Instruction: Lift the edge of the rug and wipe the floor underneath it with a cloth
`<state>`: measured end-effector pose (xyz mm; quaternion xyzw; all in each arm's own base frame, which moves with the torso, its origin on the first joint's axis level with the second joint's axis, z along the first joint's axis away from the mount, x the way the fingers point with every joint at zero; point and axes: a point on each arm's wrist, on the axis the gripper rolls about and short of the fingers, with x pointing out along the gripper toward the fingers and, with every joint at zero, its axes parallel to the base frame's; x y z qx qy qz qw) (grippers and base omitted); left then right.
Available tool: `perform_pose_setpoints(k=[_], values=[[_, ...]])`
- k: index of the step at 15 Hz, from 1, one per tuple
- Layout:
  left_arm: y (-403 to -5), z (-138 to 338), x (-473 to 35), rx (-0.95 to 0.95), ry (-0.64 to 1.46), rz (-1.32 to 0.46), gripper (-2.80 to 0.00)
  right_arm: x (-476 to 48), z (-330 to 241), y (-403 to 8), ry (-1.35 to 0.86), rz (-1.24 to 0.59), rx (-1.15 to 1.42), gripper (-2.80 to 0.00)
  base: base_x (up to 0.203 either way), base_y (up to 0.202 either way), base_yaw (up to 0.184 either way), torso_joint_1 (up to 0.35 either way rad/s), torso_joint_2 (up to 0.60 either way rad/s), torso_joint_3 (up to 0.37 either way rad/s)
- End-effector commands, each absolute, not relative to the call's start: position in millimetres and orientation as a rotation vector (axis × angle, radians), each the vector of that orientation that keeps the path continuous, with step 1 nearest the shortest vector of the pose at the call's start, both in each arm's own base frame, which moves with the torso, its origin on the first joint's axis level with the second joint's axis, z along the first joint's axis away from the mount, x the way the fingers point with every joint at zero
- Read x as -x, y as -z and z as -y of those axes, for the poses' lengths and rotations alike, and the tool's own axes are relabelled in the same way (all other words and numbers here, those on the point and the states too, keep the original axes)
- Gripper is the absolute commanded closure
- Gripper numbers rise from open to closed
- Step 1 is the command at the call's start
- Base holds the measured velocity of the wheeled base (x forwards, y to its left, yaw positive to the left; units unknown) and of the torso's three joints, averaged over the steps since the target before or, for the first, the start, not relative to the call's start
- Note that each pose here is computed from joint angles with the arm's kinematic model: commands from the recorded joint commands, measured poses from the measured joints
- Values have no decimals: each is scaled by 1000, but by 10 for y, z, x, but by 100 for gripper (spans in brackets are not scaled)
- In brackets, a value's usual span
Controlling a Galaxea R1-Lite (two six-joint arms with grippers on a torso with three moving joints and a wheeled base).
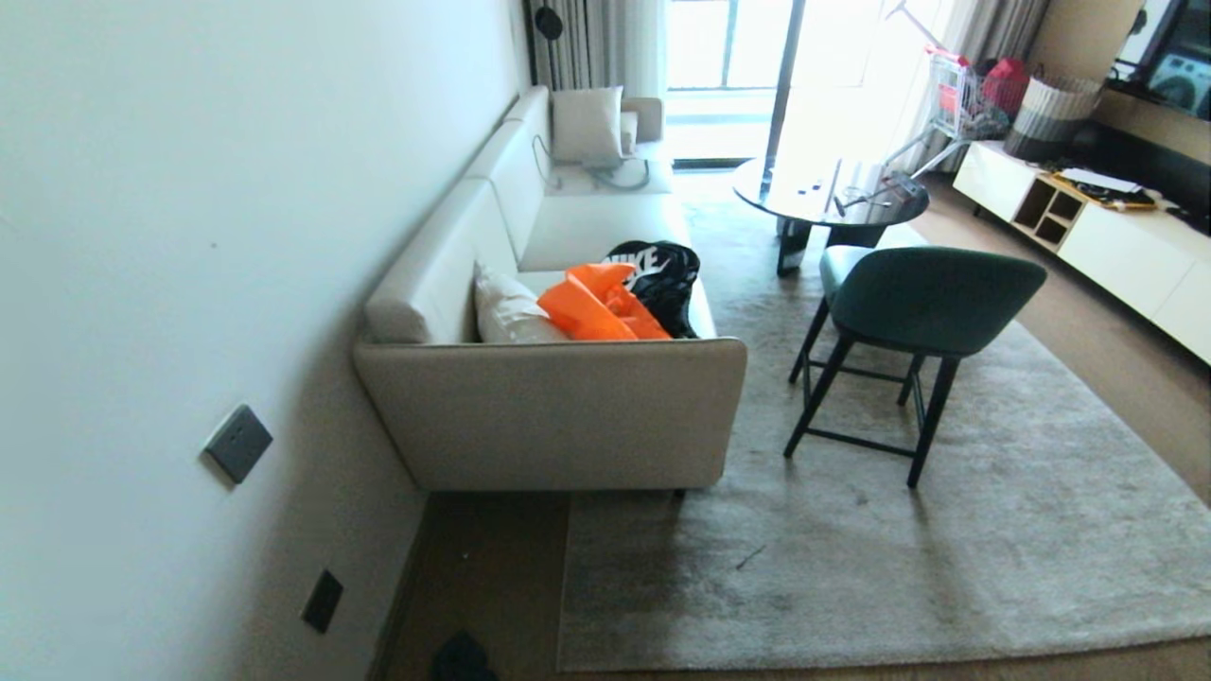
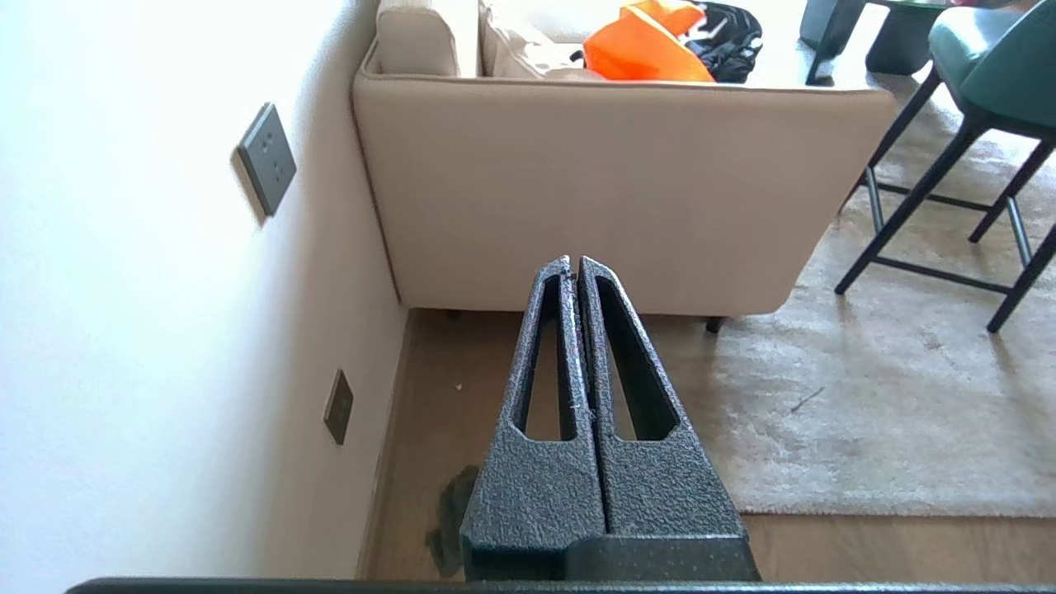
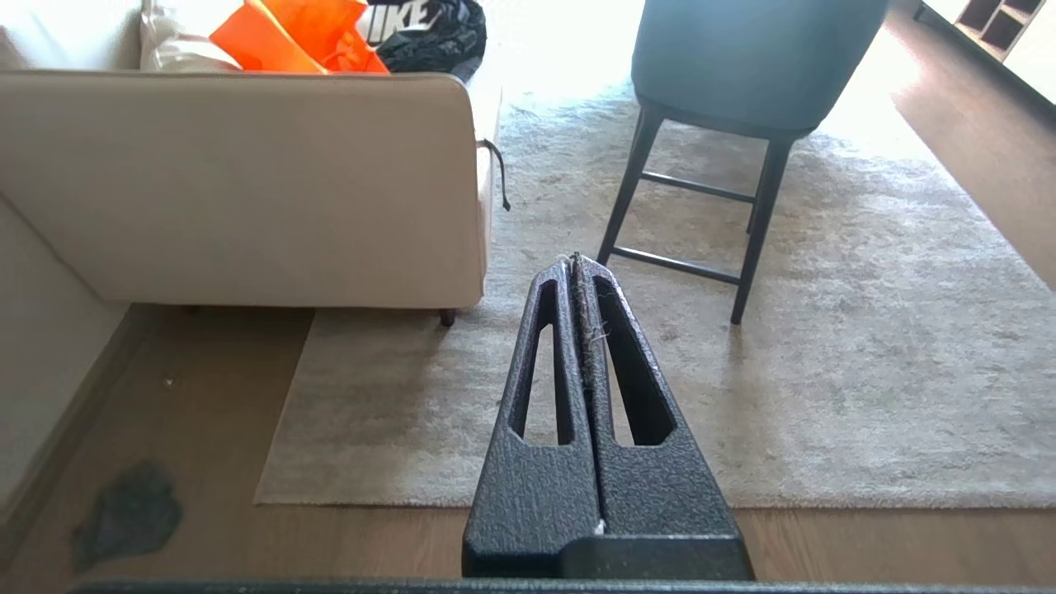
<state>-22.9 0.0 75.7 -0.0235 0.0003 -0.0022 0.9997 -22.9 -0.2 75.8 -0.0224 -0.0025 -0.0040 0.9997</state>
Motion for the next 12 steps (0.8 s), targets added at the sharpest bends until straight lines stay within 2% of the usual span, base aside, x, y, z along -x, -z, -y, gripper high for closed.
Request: perform_pose_setpoints(k=[1, 4, 12], values=[[-757, 0, 229, 48, 5, 0, 0, 228, 2, -760, 8, 4, 44, 0, 0, 0, 0, 157, -370, -218], [-756, 0, 229, 48, 5, -1, 0, 228, 3, -758, 9, 3, 38, 0, 0, 0, 0, 115, -267, -159], [-757, 0, 229, 48, 3, 0, 0, 228, 3, -758, 11, 3, 20, 0, 0, 0, 0, 2, -4, -2]])
